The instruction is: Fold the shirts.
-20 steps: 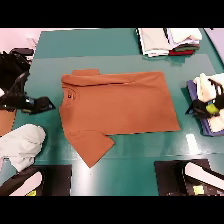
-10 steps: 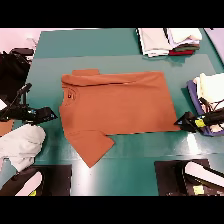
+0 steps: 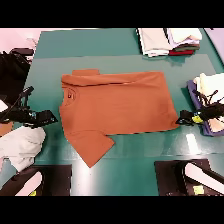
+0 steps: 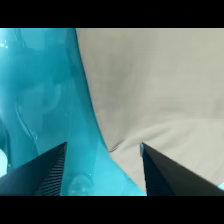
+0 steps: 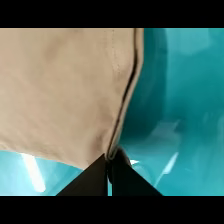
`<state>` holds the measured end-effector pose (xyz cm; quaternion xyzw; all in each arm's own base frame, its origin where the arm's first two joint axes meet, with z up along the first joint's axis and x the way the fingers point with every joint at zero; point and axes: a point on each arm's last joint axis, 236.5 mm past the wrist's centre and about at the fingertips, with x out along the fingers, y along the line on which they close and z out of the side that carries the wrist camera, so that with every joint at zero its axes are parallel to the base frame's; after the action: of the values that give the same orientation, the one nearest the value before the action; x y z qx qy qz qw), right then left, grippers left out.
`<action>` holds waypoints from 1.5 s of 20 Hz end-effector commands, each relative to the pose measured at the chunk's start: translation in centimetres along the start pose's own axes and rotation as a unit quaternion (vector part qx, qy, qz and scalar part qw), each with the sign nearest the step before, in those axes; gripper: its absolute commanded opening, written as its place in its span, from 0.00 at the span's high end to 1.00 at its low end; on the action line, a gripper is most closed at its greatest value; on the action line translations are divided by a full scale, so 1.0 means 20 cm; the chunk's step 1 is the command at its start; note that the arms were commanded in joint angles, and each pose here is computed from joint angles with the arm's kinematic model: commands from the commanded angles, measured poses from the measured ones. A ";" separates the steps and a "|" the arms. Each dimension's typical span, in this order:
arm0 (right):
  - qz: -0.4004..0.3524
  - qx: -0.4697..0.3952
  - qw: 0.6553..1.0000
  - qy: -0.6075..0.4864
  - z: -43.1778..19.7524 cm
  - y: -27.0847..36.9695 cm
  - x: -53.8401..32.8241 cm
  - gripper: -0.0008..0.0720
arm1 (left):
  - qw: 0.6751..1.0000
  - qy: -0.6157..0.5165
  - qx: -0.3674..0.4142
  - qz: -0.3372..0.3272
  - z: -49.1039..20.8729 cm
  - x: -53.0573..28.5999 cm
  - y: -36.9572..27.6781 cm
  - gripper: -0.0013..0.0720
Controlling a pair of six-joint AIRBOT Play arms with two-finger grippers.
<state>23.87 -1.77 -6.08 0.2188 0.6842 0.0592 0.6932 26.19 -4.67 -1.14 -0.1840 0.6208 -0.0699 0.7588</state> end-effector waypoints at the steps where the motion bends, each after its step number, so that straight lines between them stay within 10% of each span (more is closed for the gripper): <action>1: -0.026 -0.014 1.000 -0.005 -0.02 -0.03 -0.04 0.86 | 1.000 0.014 -0.004 0.001 -0.05 0.03 0.01 0.25; 2: -0.022 -0.007 1.000 -0.007 -0.01 -0.04 -0.05 0.47 | 1.000 0.013 -0.004 0.001 -0.04 0.03 0.01 0.25; 3: -0.021 0.002 1.000 -0.007 -0.02 -0.06 -0.06 0.32 | 1.000 0.012 -0.003 0.001 -0.04 0.03 0.01 0.28; 4: -0.019 0.015 1.000 -0.008 -0.03 -0.08 -0.07 0.32 | 1.000 0.010 0.003 0.000 -0.04 0.03 0.01 0.41; 12: 0.077 0.124 0.989 0.033 -0.05 -0.16 0.04 0.32 | 0.999 -0.027 0.005 -0.018 0.00 -0.04 -0.05 0.37; 16: 0.081 0.079 0.992 0.060 -0.02 -0.03 0.17 0.44 | 0.999 -0.023 0.004 -0.022 -0.01 -0.04 -0.06 0.37; 19: 0.063 0.036 0.996 0.044 0.02 0.05 0.18 0.97 | 1.000 0.001 0.007 -0.016 -0.07 -0.04 -0.05 0.37; 30: 0.047 -0.007 0.998 -0.030 0.06 0.14 -0.01 0.96 | 0.997 0.041 -0.019 -0.059 -0.34 0.31 -0.12 0.37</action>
<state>25.79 0.08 -5.28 0.2493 0.6539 0.0868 0.7090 21.22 -8.64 -5.56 -0.2236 0.6543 -0.1040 0.7149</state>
